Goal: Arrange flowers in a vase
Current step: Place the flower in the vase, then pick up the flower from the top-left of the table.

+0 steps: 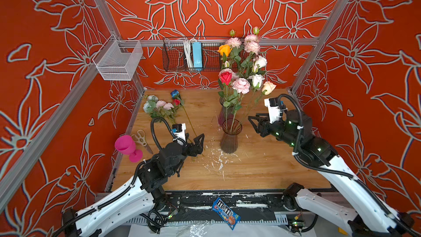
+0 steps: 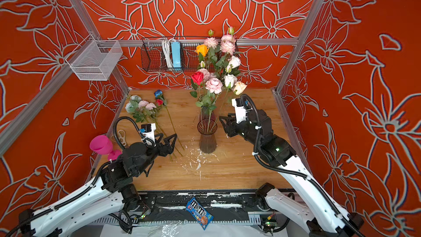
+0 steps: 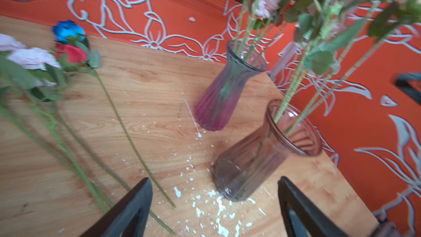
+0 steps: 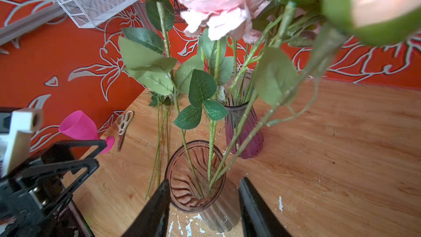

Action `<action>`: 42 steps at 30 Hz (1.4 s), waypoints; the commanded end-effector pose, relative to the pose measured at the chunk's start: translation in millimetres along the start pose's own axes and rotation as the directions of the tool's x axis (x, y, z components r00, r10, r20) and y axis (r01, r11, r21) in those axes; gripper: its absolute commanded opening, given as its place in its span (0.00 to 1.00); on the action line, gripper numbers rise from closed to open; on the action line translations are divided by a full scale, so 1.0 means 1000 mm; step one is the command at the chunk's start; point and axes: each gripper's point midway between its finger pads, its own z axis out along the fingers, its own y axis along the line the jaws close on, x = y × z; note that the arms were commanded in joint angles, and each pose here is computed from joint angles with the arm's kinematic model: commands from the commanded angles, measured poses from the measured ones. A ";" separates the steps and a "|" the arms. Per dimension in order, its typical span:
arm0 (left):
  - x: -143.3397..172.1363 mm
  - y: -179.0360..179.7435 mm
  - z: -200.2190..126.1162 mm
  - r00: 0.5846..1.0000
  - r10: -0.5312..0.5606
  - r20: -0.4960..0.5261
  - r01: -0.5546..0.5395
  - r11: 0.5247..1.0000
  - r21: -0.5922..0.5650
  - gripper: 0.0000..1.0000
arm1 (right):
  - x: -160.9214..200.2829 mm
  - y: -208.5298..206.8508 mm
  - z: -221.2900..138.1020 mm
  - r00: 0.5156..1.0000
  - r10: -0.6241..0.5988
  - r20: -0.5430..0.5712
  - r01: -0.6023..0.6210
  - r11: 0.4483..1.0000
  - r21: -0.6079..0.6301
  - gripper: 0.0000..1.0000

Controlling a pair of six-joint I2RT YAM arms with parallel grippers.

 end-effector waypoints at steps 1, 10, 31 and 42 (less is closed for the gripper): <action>-0.008 0.021 0.010 0.999 -0.036 -0.002 0.036 0.987 -0.158 0.86 | 0.012 0.001 -0.013 1.000 0.019 -0.010 -0.019 1.000 -0.015 0.51; 0.018 0.111 0.055 0.963 -0.232 -0.138 0.115 0.814 -0.569 0.81 | 0.046 -0.018 -0.028 0.997 0.064 0.035 -0.065 0.998 0.028 0.48; 0.055 0.189 0.137 0.860 -0.392 -0.328 0.106 0.765 -0.635 0.43 | 0.090 -0.034 -0.003 0.995 0.098 -0.012 -0.097 0.994 0.052 0.46; 0.063 0.222 0.151 0.842 -0.415 -0.344 -0.008 0.629 -0.778 0.41 | 0.094 -0.040 -0.001 0.996 0.085 -0.012 -0.084 0.993 0.078 0.46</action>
